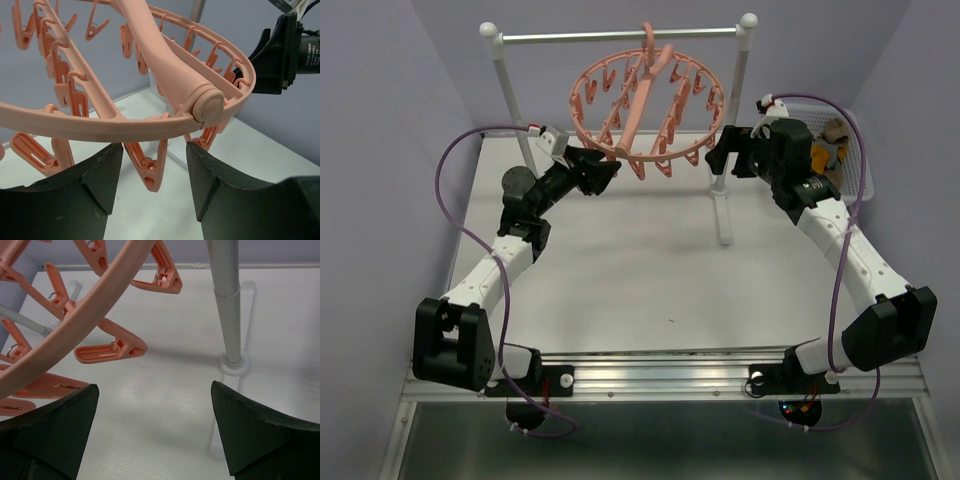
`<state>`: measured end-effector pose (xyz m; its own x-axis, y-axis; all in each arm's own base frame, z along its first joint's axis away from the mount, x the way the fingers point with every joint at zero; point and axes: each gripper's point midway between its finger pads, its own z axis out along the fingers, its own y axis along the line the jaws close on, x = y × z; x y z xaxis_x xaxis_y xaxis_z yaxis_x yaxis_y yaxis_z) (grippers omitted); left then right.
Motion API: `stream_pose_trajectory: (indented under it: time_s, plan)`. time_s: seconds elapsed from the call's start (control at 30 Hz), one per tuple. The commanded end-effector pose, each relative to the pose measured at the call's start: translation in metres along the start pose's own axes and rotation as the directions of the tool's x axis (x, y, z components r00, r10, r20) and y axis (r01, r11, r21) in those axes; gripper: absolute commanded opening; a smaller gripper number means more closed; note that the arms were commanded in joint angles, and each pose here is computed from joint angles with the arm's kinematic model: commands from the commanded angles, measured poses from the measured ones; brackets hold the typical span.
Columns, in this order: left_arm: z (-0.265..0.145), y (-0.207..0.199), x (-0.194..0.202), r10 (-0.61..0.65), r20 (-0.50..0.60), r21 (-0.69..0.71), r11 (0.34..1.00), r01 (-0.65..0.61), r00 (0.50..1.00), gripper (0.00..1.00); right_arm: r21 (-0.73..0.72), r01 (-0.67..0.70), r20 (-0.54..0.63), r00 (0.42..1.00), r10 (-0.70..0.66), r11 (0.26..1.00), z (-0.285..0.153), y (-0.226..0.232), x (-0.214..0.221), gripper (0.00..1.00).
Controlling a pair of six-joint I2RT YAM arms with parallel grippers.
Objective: Clip the socks to the hanger
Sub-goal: Open the clamp at the hanger.
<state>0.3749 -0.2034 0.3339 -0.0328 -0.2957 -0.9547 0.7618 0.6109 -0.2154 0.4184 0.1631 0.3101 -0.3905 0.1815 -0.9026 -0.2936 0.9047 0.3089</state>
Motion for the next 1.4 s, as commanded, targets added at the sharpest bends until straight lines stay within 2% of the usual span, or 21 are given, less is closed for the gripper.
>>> stream_pose_trajectory:
  time_s: [0.0,0.3,0.67,1.13,1.37]
  plan:
    - [0.001,-0.013,-0.021,0.038,0.069,0.081,0.996,-0.044,0.997,0.65,-0.032,0.035,0.131,0.991,-0.03,0.999,-0.016,0.015,-0.046,1.0]
    - [0.011,-0.007,-0.016,0.028,0.042,0.096,0.995,-0.032,0.999,0.65,-0.033,0.032,0.133,0.991,-0.027,0.999,-0.016,0.016,-0.047,1.0]
    - [0.012,-0.013,-0.025,0.015,0.067,0.122,0.992,-0.024,0.998,0.65,-0.019,0.029,0.127,0.992,-0.027,0.999,-0.016,0.012,-0.043,1.0]
    - [0.015,-0.016,-0.034,-0.008,0.103,0.133,0.991,-0.006,0.995,0.56,-0.022,0.024,0.133,0.991,-0.021,0.999,-0.019,0.014,-0.044,1.0]
    - [0.015,-0.017,-0.035,-0.02,0.11,0.14,0.99,0.005,0.994,0.46,-0.024,0.024,0.127,0.992,-0.021,0.999,-0.018,0.014,-0.042,1.0]
